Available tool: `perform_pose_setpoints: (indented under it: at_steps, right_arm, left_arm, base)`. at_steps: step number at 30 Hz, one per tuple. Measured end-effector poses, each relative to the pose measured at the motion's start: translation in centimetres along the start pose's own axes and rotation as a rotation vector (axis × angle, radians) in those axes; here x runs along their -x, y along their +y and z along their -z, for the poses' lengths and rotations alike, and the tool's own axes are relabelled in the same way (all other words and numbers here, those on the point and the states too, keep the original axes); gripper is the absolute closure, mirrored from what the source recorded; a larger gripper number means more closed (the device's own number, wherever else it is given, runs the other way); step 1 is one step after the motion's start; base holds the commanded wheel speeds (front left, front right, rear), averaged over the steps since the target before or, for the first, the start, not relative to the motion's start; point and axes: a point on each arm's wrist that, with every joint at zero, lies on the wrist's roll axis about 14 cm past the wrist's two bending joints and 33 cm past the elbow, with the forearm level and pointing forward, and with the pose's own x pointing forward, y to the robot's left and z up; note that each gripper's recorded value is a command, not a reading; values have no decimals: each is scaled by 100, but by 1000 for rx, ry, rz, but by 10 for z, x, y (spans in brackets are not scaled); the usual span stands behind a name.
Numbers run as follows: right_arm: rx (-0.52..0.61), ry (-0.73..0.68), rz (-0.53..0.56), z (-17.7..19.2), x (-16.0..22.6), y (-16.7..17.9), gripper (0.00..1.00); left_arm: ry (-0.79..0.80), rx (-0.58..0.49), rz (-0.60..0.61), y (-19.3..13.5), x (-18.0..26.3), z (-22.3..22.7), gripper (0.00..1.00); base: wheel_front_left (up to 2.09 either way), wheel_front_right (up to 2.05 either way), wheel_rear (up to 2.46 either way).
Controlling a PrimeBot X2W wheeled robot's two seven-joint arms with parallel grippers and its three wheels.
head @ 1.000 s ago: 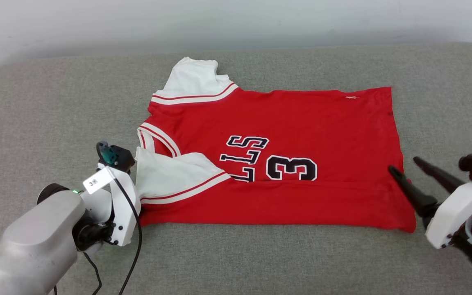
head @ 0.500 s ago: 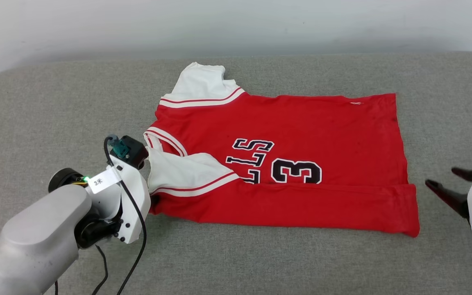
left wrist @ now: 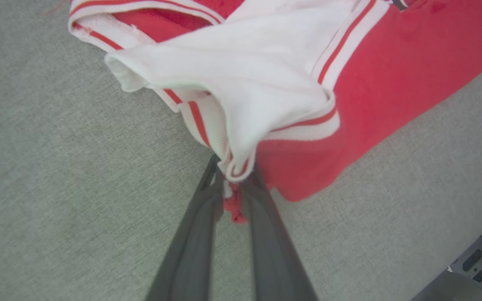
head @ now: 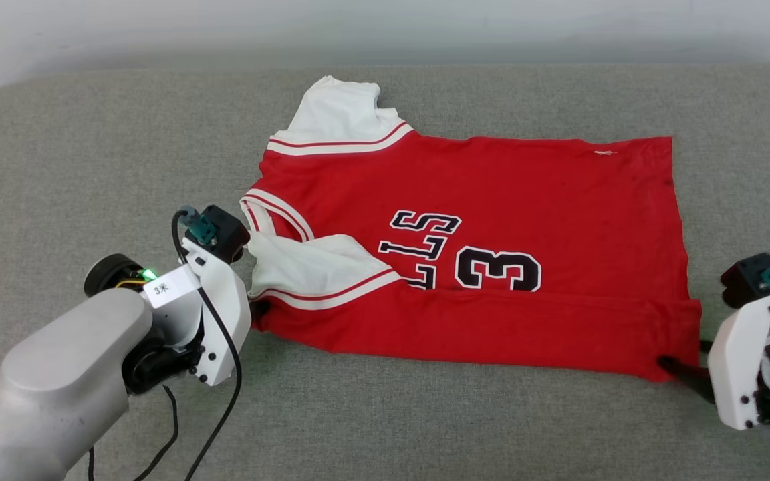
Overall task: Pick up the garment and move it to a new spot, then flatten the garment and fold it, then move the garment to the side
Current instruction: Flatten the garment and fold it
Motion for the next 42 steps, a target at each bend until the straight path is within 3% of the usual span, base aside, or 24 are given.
perform_pose_setpoints:
  at_steps: [9,10,11,12,27,42]
  right_arm:
    - [-26,30,-18,19,-25,11,0]
    - [-24,21,-18,18,-25,11,4]
    - [-24,21,-18,18,-25,11,67]
    - [-23,-6,-20,15,-25,12,100]
    - [-7,-234,-25,-11,22,16,100]
    - [-40,-255,-20,12,57,12,100]
  left_arm:
    - [8,11,3,3,-8,4,100]
    - [5,12,3,3,-8,3,100]
    - [5,12,3,3,-8,3,100]
    - [1,19,0,4,-8,3,100]
    - [-63,25,-4,-8,25,10,100]
    - [-44,51,6,-37,58,50,100]
  base:
    - [0,0,0]
    - [0,0,0]
    - [0,0,0]
    - [0,0,0]
    - [0,0,0]
    - [0,0,0]
